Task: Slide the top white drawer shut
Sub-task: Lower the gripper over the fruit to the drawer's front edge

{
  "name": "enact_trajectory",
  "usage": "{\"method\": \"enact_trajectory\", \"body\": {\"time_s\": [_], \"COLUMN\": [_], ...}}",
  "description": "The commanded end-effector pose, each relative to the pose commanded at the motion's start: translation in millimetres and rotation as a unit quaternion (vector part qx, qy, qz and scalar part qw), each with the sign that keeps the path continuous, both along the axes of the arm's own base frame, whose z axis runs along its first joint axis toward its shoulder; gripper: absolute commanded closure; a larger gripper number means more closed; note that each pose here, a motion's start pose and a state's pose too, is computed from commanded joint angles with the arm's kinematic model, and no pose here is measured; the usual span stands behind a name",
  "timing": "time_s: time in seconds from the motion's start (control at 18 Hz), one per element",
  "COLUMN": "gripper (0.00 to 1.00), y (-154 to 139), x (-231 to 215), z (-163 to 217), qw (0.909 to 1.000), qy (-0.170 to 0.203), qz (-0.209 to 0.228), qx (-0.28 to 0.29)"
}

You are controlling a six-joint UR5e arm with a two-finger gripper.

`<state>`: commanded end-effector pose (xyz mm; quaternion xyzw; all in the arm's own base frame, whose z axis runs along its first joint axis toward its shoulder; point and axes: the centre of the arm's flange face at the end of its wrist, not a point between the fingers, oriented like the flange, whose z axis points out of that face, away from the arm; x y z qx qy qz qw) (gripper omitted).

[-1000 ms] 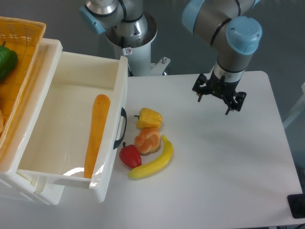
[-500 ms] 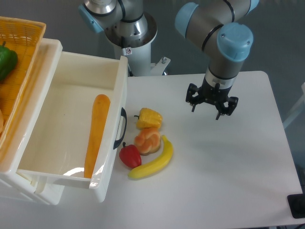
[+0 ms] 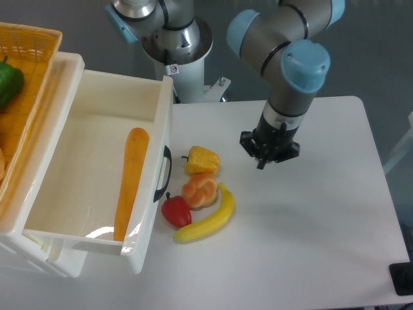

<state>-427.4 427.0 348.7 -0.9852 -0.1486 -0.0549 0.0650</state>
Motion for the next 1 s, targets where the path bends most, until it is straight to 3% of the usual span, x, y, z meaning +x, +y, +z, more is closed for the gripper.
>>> {"method": "enact_trajectory", "body": {"time_s": [0.39, 0.56, 1.0], "gripper": [1.0, 1.0, 1.0], "y": [22.3, 36.6, 42.4], "x": [25.0, 35.7, 46.6], "z": [0.9, -3.4, -4.7], "qw": [0.9994, 0.9971, 0.9908], "qy": [-0.029, -0.059, -0.113], "qz": [0.007, 0.023, 0.039], "qx": [0.018, 0.042, 0.063]}}
